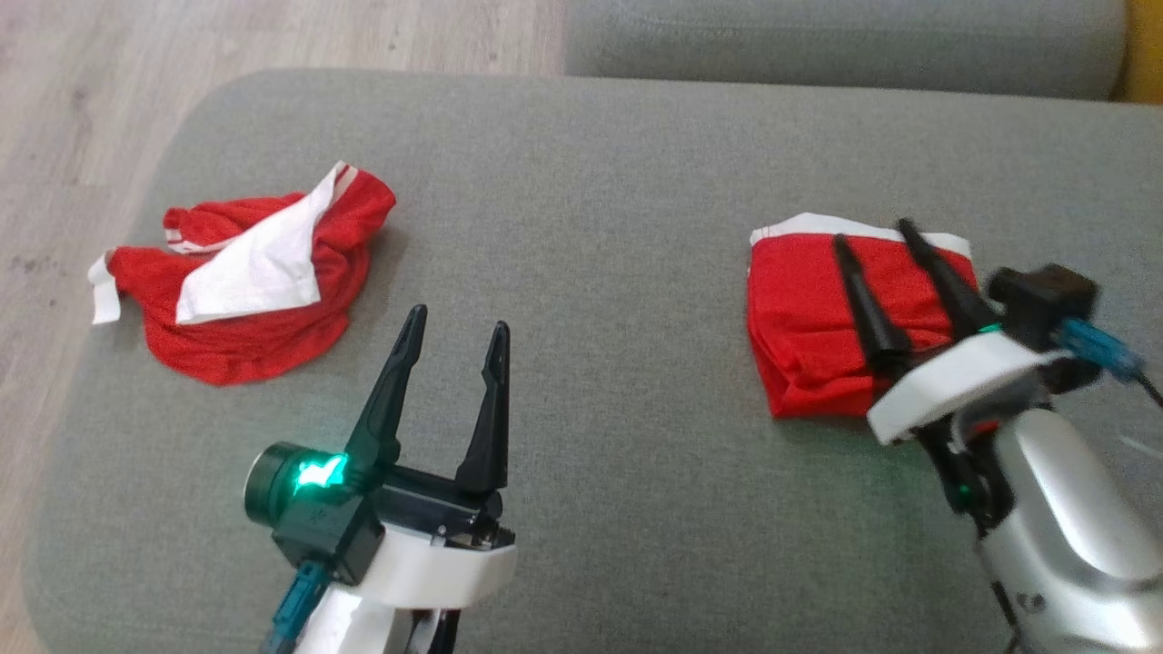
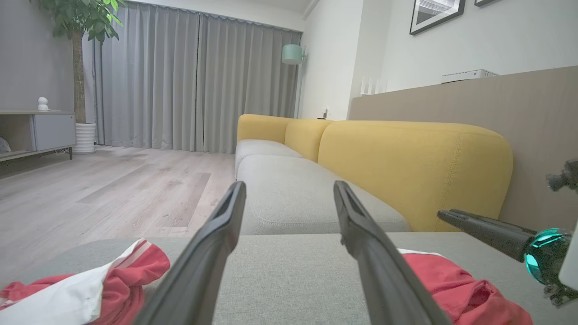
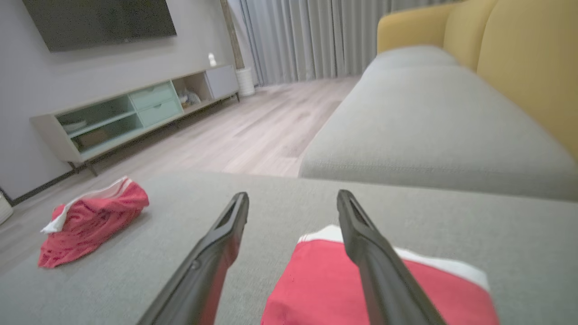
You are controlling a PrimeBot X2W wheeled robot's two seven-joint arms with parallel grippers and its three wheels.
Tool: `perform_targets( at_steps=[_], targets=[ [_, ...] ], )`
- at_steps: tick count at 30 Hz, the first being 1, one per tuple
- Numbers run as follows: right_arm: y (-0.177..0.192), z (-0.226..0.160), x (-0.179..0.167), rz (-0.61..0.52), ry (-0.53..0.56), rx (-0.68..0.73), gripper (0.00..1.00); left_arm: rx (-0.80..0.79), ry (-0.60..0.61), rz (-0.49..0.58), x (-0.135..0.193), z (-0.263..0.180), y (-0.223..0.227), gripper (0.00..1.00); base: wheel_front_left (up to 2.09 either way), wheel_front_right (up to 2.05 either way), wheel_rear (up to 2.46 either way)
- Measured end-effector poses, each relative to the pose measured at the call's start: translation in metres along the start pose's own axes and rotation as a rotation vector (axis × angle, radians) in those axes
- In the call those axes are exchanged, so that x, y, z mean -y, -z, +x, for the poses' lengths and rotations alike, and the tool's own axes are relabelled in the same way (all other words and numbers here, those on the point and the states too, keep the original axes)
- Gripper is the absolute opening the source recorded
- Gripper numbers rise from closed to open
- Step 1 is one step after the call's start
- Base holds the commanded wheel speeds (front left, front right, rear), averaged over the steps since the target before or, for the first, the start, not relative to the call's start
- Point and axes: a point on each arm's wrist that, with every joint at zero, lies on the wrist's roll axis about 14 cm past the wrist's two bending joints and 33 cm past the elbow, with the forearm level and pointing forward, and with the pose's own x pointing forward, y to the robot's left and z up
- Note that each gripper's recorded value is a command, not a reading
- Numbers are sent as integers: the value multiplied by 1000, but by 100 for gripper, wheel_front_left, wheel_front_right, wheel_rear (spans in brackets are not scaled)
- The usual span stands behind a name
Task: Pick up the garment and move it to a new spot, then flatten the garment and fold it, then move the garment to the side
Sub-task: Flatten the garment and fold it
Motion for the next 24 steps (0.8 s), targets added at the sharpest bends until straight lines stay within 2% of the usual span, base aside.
perform_targets(
  at_steps=[4, 9, 12, 17, 24],
  targets=[
    [-22, -20, 23, 6, 86, 131, 100, 22, -6, 9, -1, -5, -9, 100, 0, 0, 0],
    [-6, -72, 57, 30, 235, 162, 100, -5, -43, 13, -3, -30, -4, 100, 0, 0, 0],
    [8, -92, 49, 24, 236, 147, 100, -34, -112, 25, -15, -47, 4, 100, 0, 0, 0],
    [-1, -115, 32, -12, 234, 196, 100, -94, -221, 39, -34, -72, 20, 100, 0, 0, 0],
    [31, -137, 6, -13, 224, 128, 100, -164, -258, 55, -43, -93, 40, 100, 0, 0, 0]
  ],
)
